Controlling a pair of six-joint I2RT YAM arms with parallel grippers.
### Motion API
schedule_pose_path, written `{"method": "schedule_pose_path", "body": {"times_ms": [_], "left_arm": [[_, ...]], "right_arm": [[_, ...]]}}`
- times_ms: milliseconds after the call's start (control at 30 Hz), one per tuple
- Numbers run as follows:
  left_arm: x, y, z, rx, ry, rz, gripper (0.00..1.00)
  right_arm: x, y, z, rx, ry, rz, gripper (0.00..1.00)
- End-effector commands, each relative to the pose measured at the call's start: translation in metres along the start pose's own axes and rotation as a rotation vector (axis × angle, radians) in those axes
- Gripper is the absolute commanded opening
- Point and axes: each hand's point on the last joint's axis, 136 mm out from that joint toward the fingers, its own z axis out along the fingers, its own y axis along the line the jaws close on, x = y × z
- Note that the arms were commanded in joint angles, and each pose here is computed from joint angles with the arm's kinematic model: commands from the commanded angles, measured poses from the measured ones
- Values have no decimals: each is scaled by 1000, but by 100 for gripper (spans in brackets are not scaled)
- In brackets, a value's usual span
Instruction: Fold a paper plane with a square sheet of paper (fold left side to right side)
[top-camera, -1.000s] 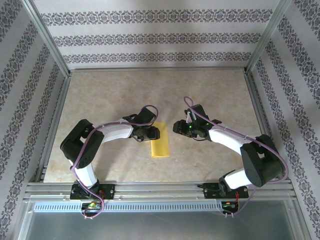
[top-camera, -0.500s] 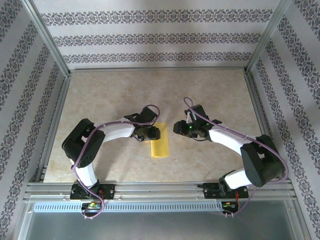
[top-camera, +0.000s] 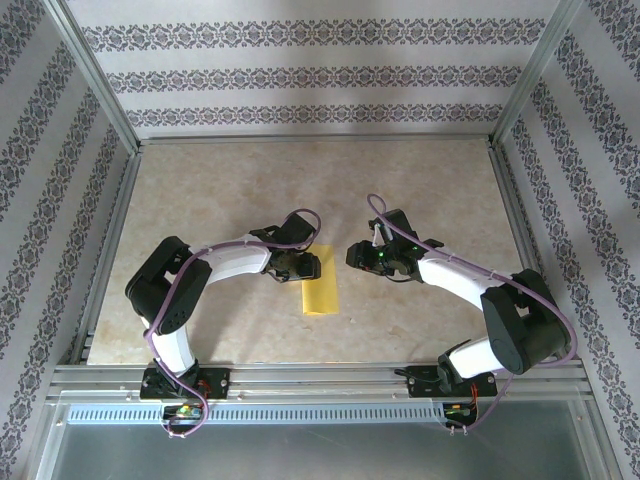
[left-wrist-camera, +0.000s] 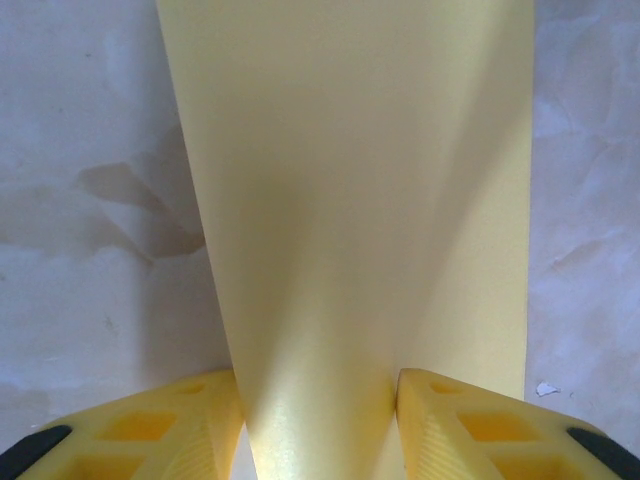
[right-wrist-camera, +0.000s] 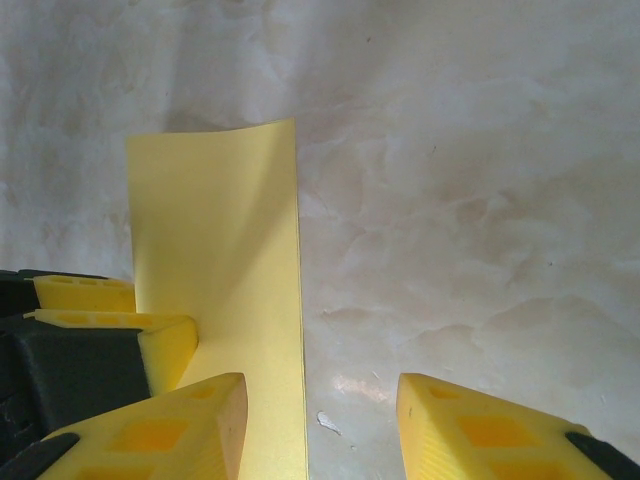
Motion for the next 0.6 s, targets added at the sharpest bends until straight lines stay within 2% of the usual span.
{"method": "schedule_pose_path", "body": {"times_ms": [0,567], "left_arm": [[23,18,17,-82,78,21,46],[25,21,17,-104,89,4,47]], "right_arm": [[4,3,3,-20,22,0,45],[14,13,14,-41,76,-11,44]]}}
